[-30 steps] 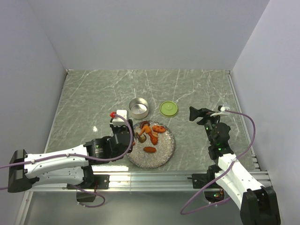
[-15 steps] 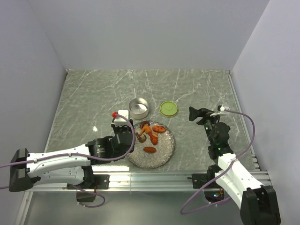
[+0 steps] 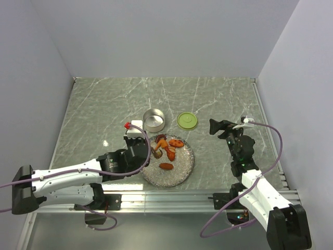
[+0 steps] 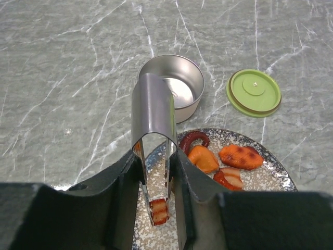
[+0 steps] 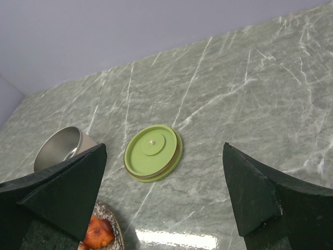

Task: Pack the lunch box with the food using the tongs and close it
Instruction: Pick up the food using the clamp, then place the food into the lunch box

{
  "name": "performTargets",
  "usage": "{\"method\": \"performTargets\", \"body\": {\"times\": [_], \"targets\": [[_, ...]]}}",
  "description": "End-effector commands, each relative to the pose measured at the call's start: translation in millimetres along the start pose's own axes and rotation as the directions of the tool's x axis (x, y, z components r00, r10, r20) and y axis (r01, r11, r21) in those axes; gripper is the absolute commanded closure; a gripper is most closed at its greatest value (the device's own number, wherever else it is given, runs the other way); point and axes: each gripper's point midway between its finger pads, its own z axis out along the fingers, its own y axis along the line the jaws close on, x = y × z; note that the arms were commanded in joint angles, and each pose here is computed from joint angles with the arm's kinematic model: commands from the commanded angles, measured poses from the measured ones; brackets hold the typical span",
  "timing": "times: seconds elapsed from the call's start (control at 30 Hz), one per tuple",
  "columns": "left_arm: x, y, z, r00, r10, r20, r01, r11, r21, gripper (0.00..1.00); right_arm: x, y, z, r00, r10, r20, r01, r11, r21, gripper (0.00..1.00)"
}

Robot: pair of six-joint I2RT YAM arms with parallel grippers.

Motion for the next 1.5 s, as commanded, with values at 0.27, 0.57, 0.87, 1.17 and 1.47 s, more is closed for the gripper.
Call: {"method": "performTargets", "body": {"times": [0.27,0.57,0.87,1.17,1.47], "targets": [[-35.4,-12.9,16.3,0.997,-0.041,0.059,0.038,0.997,0.062,0.85,-31.8,15.3,6.9,0.997,-0.001,0.084,0.005,0.999,-0.042,0.02],[-89.9,-16.1,25.3,0.985,-0.073,0.157,0.056,0.992,0.112,0.86,-32.1,16.0,7.4,0.996,-0.001,0.084,0.005,0.999,-0.044,0.02],[-146.8,-31.9,55.5,0.969,-0.041,0.245,0.007,0.990,0.141,0.86,-31.8,15.7,7.4,0.996,0.001,0.085,0.003,0.999,-0.043,0.02],[-164.3,-32.1,100.7,0.961,-0.006,0.277,-0.037,0.988,0.148,0.85,-31.5,15.2,6.6,0.996,-0.001,0.086,0.005,0.999,-0.043,0.02],[-161.2,-33.0,143.8,0.966,0.005,0.258,-0.051,0.983,0.174,0.83,-30.0,15.1,7.7,0.997,-0.001,0.080,0.005,0.999,-0.042,0.02]]}}
